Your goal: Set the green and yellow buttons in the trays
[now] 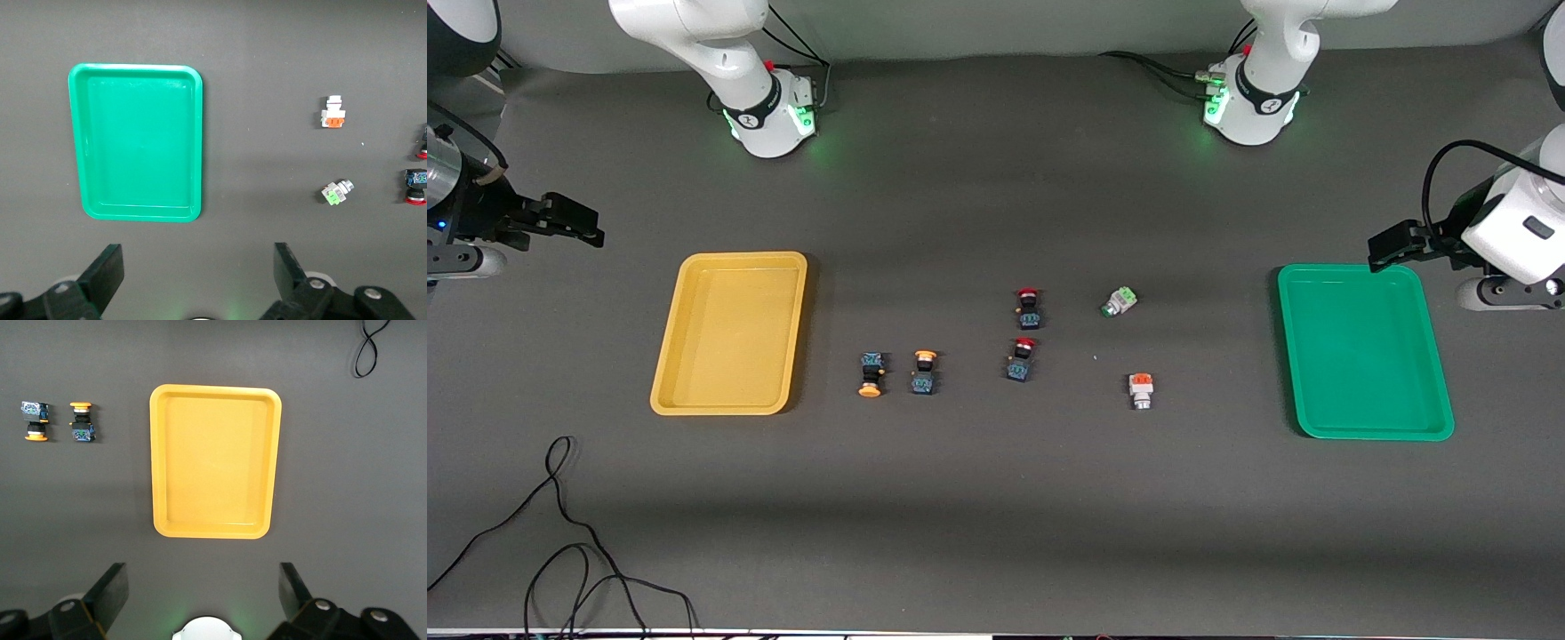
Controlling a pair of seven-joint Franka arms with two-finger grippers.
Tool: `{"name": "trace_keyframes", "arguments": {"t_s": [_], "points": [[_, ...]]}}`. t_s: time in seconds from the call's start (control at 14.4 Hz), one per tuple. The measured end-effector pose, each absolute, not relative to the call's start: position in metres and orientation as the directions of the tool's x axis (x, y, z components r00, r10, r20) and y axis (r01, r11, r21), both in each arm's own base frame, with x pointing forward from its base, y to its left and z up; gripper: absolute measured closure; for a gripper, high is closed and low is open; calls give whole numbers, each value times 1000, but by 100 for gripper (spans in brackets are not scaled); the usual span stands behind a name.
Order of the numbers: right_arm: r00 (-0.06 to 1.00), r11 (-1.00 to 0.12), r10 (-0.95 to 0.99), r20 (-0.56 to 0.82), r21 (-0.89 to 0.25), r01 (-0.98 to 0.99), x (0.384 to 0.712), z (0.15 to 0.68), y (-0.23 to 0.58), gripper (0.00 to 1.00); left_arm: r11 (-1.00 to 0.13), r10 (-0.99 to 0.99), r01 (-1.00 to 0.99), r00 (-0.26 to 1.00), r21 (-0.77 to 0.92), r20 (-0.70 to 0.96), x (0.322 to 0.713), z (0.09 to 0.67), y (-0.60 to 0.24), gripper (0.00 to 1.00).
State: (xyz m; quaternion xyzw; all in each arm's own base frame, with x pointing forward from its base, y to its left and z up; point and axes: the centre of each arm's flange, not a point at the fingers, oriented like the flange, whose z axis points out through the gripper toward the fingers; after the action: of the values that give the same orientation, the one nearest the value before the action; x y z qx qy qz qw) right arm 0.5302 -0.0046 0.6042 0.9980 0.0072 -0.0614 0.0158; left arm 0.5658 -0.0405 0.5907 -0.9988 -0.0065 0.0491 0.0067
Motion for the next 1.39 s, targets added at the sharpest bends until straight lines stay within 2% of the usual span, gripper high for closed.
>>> {"name": "trace_keyframes", "arguments": {"t_s": [0.98, 1.39], "points": [[991, -999, 9, -136, 31, 13, 531, 604, -6, 0, -1000, 3, 2, 994, -12, -105, 565, 588, -46, 0], [990, -1000, -8, -141, -17, -11, 543, 599, 18, 0, -977, -210, -214, 965, -6, -157, 538, 575, -163, 0]]}}
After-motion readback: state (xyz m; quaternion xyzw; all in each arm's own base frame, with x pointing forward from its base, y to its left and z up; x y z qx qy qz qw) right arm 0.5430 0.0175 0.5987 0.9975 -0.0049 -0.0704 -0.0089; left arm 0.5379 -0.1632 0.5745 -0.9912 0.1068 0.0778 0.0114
